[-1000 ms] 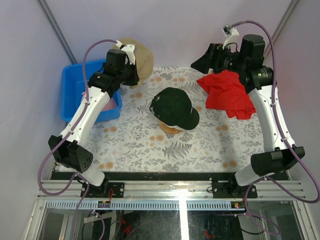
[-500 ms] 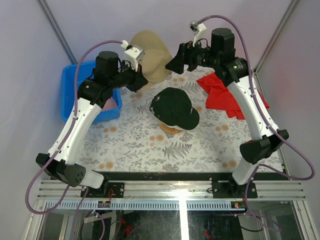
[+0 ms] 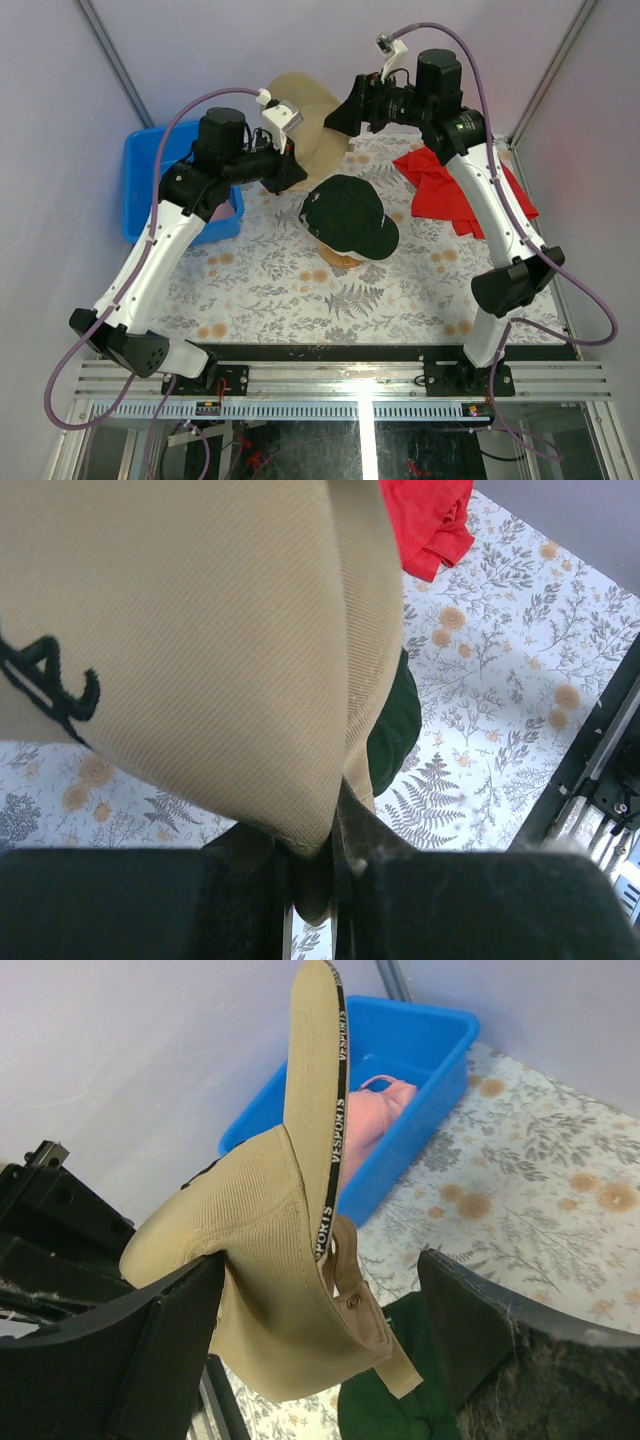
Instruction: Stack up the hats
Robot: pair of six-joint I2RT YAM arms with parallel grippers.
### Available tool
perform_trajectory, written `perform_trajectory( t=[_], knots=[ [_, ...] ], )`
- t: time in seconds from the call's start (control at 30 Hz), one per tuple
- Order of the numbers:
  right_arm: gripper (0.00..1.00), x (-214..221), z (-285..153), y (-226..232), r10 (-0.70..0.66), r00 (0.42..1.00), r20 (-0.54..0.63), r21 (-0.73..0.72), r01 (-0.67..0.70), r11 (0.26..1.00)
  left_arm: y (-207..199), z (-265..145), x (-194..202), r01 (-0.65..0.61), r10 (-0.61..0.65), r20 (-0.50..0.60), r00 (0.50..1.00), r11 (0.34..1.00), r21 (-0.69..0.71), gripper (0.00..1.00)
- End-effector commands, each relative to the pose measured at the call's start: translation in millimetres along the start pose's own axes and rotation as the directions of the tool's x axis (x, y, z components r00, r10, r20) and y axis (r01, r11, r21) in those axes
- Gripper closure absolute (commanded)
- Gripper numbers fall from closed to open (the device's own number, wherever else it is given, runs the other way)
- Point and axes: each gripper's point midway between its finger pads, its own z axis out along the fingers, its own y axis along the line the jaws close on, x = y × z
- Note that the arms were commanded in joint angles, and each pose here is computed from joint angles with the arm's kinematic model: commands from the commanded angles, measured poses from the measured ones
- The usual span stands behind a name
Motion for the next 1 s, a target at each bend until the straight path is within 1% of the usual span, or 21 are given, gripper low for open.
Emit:
perform_trajectory(
  t=[0.0,0.03,0.07,0.1,0.13,0.17,0.2,0.23,0.27,0.33,0.37,0.4,0.43,0.5,0.57,0.63,0.7,0.77,0.83,0.93,0.97],
  knots=[
    [0.17,-17,8,23,0.025,0.999,0.042,-0.136,-0.019,0.991,-12,-5,-8,-0.056,0.055,0.025,0.998,0.998,0.034,1.0],
    [0.21,-15,9,26,0.029,0.999,0.037,-0.154,-0.023,0.988,-10,-5,-9,-0.06,0.059,0.025,0.998,0.998,0.02,1.0],
    [0.3,-14,9,29,0.032,0.999,0.035,-0.17,-0.025,0.985,-8,-5,-11,-0.064,0.064,0.026,0.998,0.998,0.009,1.0],
    [0.46,-14,8,31,0.04,0.999,0.035,-0.18,-0.033,0.983,-4,-4,-12,-0.06,0.06,0.027,0.998,0.998,-0.009,1.0],
    [0.67,-14,7,33,0.05,0.998,0.036,-0.191,-0.042,0.981,1,-4,-14,-0.048,0.049,0.031,0.998,0.998,-0.038,1.0],
    [0.83,-15,6,35,0.052,0.998,0.044,-0.192,-0.042,0.98,9,-2,-17,-0.028,0.032,0.037,0.999,0.996,-0.082,1.0],
    [0.94,-16,3,36,0.052,0.997,0.055,-0.186,-0.041,0.982,18,-2,-21,-0.002,0.009,0.053,0.999,0.991,-0.132,0.99],
    [1.0,-18,1,36,0.05,0.996,0.07,-0.172,-0.037,0.984,25,-2,-24,0.022,-0.01,0.07,0.997,0.985,-0.169,0.99],
    [1.0,-20,-3,34,0.045,0.995,0.092,-0.148,-0.031,0.989,32,-3,-28,0.043,-0.025,0.094,0.995,0.979,-0.198,0.97],
    [1.0,-25,-11,28,0.024,0.988,0.15,-0.079,-0.012,0.997,45,-8,-38,0.118,-0.084,0.163,0.983,0.97,-0.213,0.7],
    [1.0,-26,-12,22,0.018,0.985,0.171,-0.042,-0.011,0.999,49,-10,-43,0.164,-0.125,0.202,0.971,0.968,-0.19,0.59],
    [1.0,-32,-22,23,-0.001,0.979,0.206,-0.012,0.004,1.0,55,-16,-50,0.226,-0.18,0.252,0.951,0.96,-0.167,0.44],
    [1.0,-34,-27,20,-0.01,0.976,0.22,0.012,0.007,1.0,61,-21,-55,0.285,-0.237,0.298,0.925,0.95,-0.129,0.38],
    [1.0,-40,-36,15,-0.034,0.967,0.252,0.063,0.018,0.998,73,-33,-64,0.414,-0.366,0.391,0.844,0.909,-0.042,0.27],
    [1.0,-49,-47,13,-0.058,0.956,0.287,0.097,0.031,0.995,84,-46,-71,0.547,-0.517,0.459,0.723,0.834,0.077,0.25],
    [1.0,-57,-56,13,-0.083,0.943,0.322,0.121,0.046,0.992,87,-49,-72,0.629,-0.631,0.472,0.615,0.754,0.188,0.24],
    [1.0,-65,-63,14,-0.106,0.928,0.358,0.14,0.059,0.988,85,-46,-70,0.7,-0.749,0.443,0.492,0.643,0.309,0.22],
    [1.0,-74,-69,18,-0.13,0.911,0.391,0.149,0.077,0.986,80,-47,-72,0.731,-0.841,0.391,0.373,0.526,0.434,0.18],
    [1.0,-80,-72,18,-0.155,0.9,0.406,0.167,0.094,0.982,75,-51,-78,0.735,-0.89,0.348,0.294,0.443,0.513,0.18],
    [1.0,-87,-73,16,-0.178,0.886,0.427,0.188,0.105,0.977,67,-59,-94,0.734,-0.933,0.284,0.219,0.35,0.583,0.13],
    [1.0,-89,-73,16,-0.179,0.884,0.432,0.187,0.107,0.977,64,-63,-100,0.731,-0.949,0.256,0.183,0.305,0.61,0.11]
  ],
)
